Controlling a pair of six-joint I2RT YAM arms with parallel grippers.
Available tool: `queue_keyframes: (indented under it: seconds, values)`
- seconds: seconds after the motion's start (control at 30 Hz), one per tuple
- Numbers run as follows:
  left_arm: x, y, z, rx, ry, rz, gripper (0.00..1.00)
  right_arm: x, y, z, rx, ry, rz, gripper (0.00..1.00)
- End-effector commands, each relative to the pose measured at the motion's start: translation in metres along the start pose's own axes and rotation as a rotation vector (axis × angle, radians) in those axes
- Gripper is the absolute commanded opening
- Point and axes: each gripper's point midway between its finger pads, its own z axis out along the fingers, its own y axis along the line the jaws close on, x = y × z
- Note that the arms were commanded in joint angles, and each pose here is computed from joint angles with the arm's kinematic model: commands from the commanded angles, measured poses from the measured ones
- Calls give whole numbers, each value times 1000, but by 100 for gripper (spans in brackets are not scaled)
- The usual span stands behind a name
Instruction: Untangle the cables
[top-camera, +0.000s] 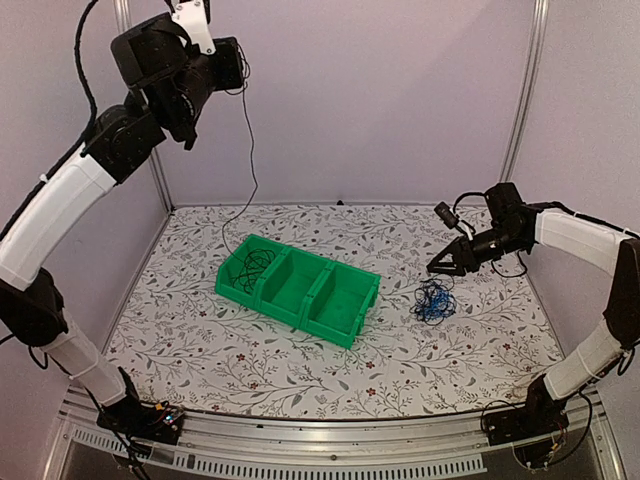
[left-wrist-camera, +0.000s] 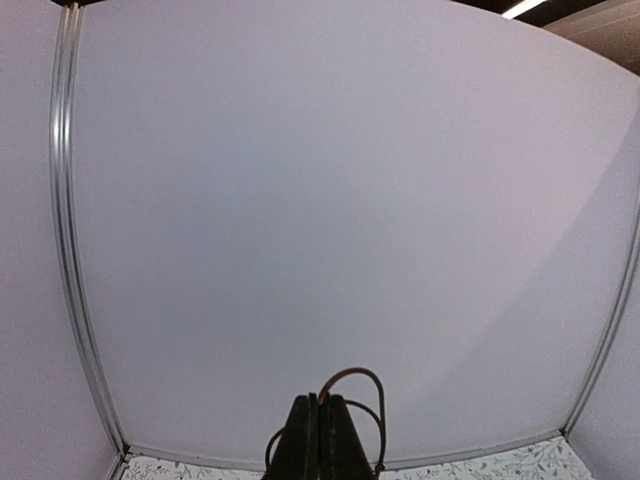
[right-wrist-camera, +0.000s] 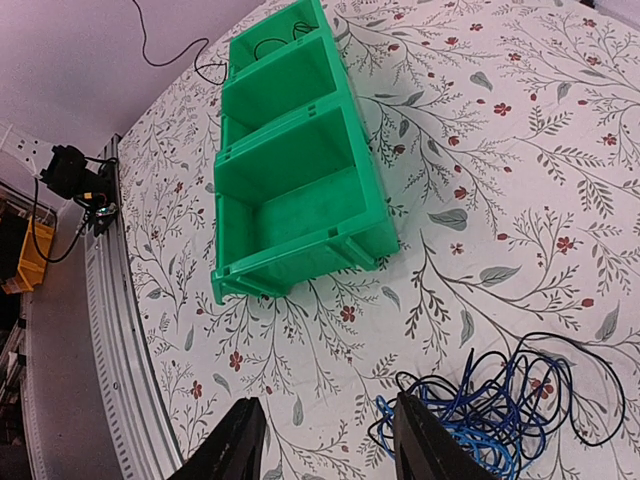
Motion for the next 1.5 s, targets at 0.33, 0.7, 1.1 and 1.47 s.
queue_keyframes:
  seconds: [0.33,0.7,1.1,1.47]
  values:
    - [110,46,15,-27,198,-30,0,17,-3,4,7,40,21,48]
    - [22,23,26,75,-8,-49,0,13,-9,4,22,43,10,48]
    - [-53,-4,-1,128,-226,-70,0,13,-8,0,43,52,-10,48]
    - [110,24,-84,59,227,-171,0,7,-13,4,32,55,-11,48]
